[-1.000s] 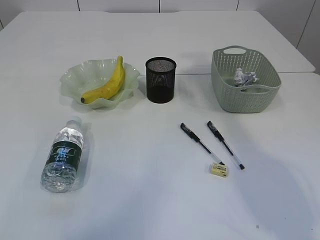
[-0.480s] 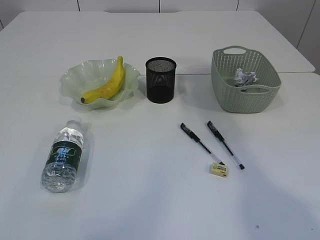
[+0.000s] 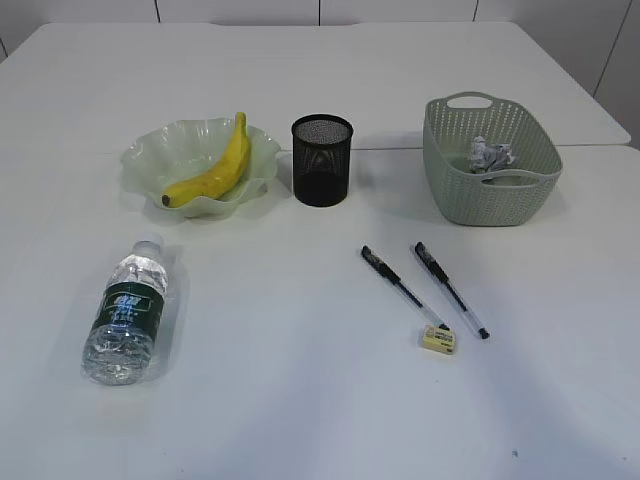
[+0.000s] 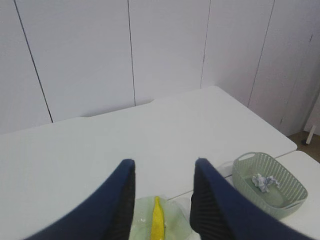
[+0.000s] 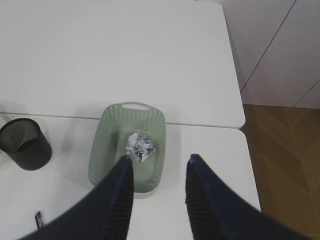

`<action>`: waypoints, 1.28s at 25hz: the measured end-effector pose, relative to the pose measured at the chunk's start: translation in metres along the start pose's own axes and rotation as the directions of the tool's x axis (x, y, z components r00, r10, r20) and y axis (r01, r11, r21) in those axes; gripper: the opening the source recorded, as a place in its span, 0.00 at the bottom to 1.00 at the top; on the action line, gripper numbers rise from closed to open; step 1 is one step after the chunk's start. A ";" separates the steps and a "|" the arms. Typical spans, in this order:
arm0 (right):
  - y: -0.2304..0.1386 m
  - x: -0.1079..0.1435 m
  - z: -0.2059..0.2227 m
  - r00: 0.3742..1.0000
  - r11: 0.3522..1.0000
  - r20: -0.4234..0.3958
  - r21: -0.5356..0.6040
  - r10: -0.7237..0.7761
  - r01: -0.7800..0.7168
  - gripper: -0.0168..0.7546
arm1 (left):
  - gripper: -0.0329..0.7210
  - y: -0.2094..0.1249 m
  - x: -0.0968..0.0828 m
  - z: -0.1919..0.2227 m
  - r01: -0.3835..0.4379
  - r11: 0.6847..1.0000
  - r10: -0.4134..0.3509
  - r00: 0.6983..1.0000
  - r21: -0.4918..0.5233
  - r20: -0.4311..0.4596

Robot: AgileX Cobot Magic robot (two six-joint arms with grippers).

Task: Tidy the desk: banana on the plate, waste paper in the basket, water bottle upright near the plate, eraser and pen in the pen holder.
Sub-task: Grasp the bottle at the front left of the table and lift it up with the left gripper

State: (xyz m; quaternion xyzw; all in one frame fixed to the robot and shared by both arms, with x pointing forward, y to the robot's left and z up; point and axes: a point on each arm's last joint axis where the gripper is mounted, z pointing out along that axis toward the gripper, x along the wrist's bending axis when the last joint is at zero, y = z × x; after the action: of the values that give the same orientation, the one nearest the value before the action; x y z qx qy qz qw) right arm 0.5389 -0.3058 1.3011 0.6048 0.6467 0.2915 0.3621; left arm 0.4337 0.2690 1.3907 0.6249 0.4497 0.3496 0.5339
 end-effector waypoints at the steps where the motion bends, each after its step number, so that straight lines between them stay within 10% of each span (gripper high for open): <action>1: -0.002 0.000 -0.003 1.000 1.000 0.000 0.002 0.000 0.000 0.37 | 0.41 -0.001 0.000 0.000 -0.001 1.000 0.001 1.000 0.008 -0.001; 32: -0.025 0.000 -0.042 1.000 1.000 0.000 -0.004 -0.009 0.009 0.37 | 0.41 0.022 0.005 -0.032 -0.230 0.951 0.185 0.958 -0.204 -0.218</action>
State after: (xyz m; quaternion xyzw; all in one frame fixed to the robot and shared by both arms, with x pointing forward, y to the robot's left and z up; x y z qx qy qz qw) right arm 0.4900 -0.3055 1.3052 0.6011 0.6489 0.2909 0.3647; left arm 0.4104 0.2844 1.4184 0.5662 0.3884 0.5131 0.5151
